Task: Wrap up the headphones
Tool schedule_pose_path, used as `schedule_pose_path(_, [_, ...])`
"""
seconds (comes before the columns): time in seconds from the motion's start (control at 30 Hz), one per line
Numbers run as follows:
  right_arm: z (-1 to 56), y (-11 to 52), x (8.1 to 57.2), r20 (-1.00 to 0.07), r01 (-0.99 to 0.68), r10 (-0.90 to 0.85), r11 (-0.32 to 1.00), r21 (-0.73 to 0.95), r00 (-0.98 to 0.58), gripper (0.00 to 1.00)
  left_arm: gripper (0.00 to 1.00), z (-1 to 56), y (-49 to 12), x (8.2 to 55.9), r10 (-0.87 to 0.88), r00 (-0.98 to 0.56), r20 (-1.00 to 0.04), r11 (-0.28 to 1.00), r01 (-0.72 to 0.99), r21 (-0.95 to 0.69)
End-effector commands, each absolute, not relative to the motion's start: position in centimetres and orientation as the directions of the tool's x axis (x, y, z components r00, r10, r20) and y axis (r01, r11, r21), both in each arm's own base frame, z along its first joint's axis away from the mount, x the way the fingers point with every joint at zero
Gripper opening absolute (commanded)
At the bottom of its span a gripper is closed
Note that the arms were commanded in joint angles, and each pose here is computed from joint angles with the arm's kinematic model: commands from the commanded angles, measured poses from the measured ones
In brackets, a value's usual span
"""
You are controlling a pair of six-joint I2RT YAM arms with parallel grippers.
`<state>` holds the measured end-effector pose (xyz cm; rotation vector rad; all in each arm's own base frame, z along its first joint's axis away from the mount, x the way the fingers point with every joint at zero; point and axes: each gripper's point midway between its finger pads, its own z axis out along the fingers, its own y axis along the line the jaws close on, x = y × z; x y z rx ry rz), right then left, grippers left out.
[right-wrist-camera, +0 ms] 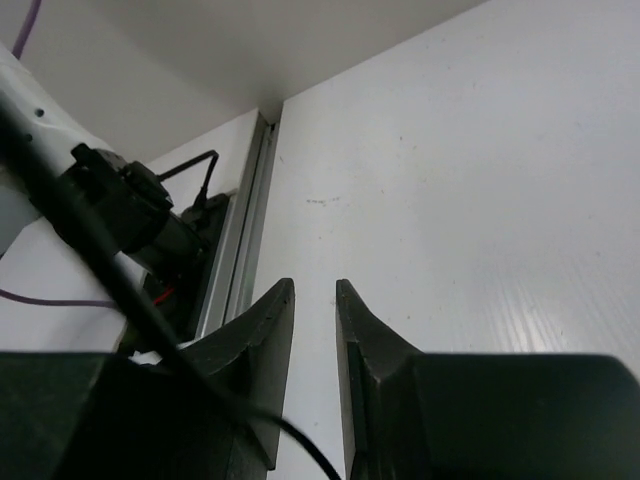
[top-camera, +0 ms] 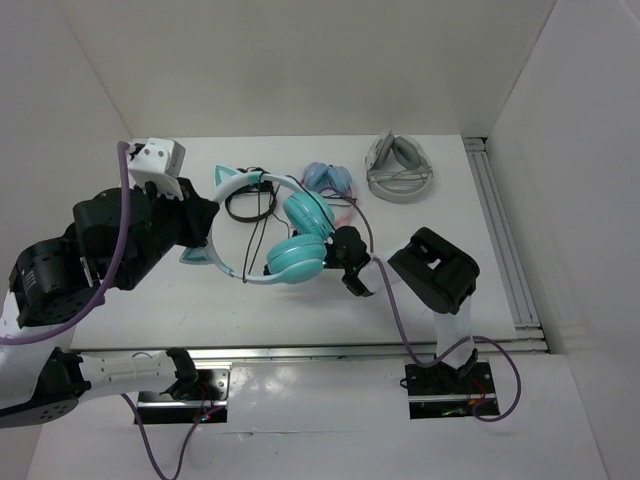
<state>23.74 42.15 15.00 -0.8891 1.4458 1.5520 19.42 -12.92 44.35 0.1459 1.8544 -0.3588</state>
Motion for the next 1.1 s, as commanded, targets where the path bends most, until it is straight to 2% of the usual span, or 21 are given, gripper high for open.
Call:
schedule_pose_path(0.0, [14.9, 41.7, 24.1, -0.916, -0.926, 0.143, -0.003, 0.378, -0.375, 0.31, 0.00, 48.5, -12.3, 19.6, -0.241, -0.220, -0.945, 0.921, 0.255, -0.294])
schedule_pose_path(0.27, [12.3, 41.0, 23.9, -0.908, -0.912, 0.106, 0.024, 0.409, -0.405, 0.32, 0.00, 48.7, -11.9, 19.3, -0.240, -0.221, -0.945, 0.922, 0.254, -0.293])
schedule_pose_path(0.33, [12.1, 40.8, 24.3, -0.906, -0.909, 0.104, 0.035, 0.415, -0.410, 0.25, 0.00, 48.7, -11.9, 19.3, -0.240, -0.221, -0.945, 0.922, 0.254, -0.293])
schedule_pose_path(0.4, [11.8, 40.6, 24.1, -0.904, -0.906, 0.098, 0.038, 0.421, -0.416, 0.25, 0.00, 48.7, -11.9, 19.3, -0.240, -0.221, -0.945, 0.922, 0.254, -0.293])
schedule_pose_path(0.47, [12.0, 40.6, 24.2, -0.907, -0.909, 0.097, 0.039, 0.414, -0.409, 0.31, 0.00, 48.7, -11.9, 19.3, -0.240, -0.221, -0.945, 0.922, 0.254, -0.293])
schedule_pose_path(0.57, [11.8, 40.4, 24.0, -0.909, -0.910, 0.090, 0.043, 0.412, -0.408, 0.32, 0.00, 48.4, -12.0, 19.4, -0.233, -0.226, -0.946, 0.924, 0.253, -0.288])
schedule_pose_path(0.6, [12.3, 40.4, 24.0, -0.911, -0.913, 0.096, 0.040, 0.406, -0.401, 0.29, 0.00, 48.1, -12.2, 19.5, -0.224, -0.232, -0.947, 0.926, 0.251, -0.281])
schedule_pose_path(0.7, [12.2, 39.9, 24.1, -0.909, -0.910, 0.095, 0.051, 0.410, -0.405, 0.09, 0.00, 48.1, -12.0, 19.6, -0.225, -0.228, -0.947, 0.929, 0.243, -0.279])
schedule_pose_path(0.77, [11.9, 39.8, 24.1, -0.908, -0.907, 0.085, 0.066, 0.416, -0.410, 0.08, 0.00, 47.9, -11.6, 19.7, -0.221, -0.224, -0.949, 0.937, 0.222, -0.270])
schedule_pose_path(0.83, [12.1, 39.5, 24.1, -0.910, -0.908, 0.085, 0.080, 0.411, -0.405, 0.01, 0.00, 48.1, -11.1, 19.6, -0.238, -0.216, -0.947, 0.936, 0.209, -0.283])
schedule_pose_path(1.07, [12.7, 37.8, 24.4, -0.902, -0.823, 0.126, 0.372, 0.429, -0.413, 0.00, 0.00, 45.4, -9.1, 21.1, -0.273, -0.199, -0.941, 0.960, 0.001, -0.279])
